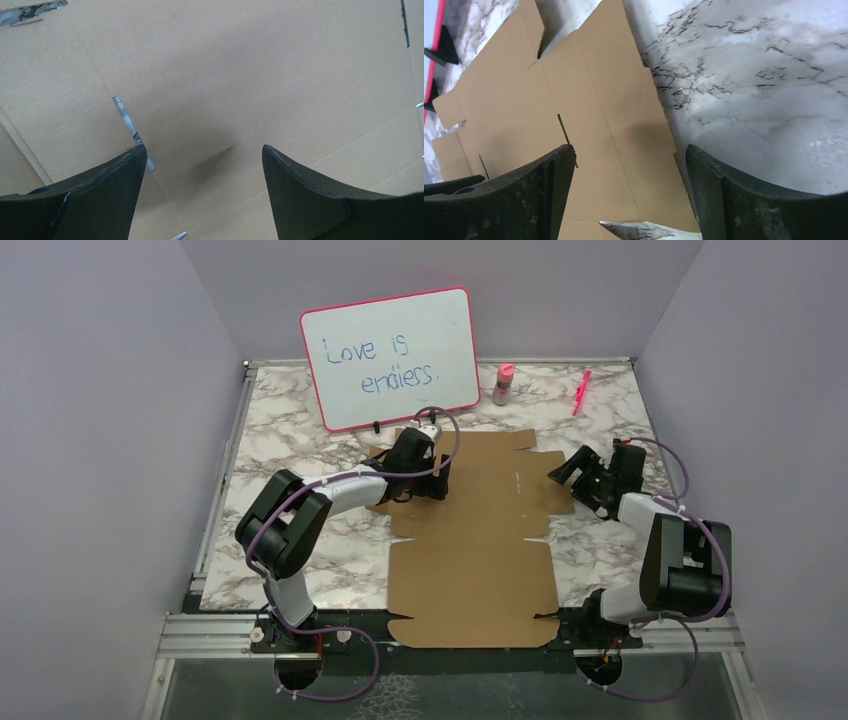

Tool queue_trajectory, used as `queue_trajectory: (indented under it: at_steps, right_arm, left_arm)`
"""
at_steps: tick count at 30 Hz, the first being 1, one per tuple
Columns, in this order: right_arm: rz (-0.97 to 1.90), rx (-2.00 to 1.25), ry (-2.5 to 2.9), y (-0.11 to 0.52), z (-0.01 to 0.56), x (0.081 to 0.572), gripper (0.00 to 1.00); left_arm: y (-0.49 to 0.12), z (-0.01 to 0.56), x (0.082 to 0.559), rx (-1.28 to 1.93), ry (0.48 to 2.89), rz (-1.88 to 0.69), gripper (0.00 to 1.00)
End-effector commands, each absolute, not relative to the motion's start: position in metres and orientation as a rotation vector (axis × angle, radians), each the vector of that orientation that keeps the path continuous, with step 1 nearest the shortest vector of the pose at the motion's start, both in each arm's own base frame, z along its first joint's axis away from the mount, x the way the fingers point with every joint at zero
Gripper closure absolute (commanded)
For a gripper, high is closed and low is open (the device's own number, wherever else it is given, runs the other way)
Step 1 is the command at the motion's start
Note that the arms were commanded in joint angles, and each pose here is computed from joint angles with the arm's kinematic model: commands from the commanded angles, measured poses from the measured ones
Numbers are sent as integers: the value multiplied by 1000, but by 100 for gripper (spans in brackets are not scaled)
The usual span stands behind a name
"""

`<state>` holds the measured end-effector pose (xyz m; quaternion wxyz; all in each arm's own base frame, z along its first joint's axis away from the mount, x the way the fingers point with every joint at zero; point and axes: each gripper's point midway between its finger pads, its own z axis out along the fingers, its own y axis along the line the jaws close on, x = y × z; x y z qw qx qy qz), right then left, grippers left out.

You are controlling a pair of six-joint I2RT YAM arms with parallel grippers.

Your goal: Fold the paper box

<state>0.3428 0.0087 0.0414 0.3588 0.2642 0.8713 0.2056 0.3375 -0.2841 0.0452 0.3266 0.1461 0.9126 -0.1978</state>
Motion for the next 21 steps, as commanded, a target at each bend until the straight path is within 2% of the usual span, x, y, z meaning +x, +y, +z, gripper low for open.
queue_trajectory:
  at_steps: [1, 5, 9, 15, 21]
  right_arm:
    - [639, 593, 2253, 24, 43, 343, 18]
    - [696, 506, 2246, 33, 48, 343, 33]
    - [720, 443, 2233, 40, 56, 343, 57]
    - [638, 294, 2253, 56, 72, 346, 87]
    - [468, 186, 2271, 63, 84, 343, 99]
  left_arm:
    - [-286, 48, 338, 381, 2374, -564, 14]
    - [-281, 43, 335, 373, 2387, -557, 14]
    - [-278, 42, 336, 361, 2383, -559, 14]
    - [-274, 39, 334, 355, 2391, -551, 14]
    - [-273, 33, 332, 353, 2403, -551, 14]
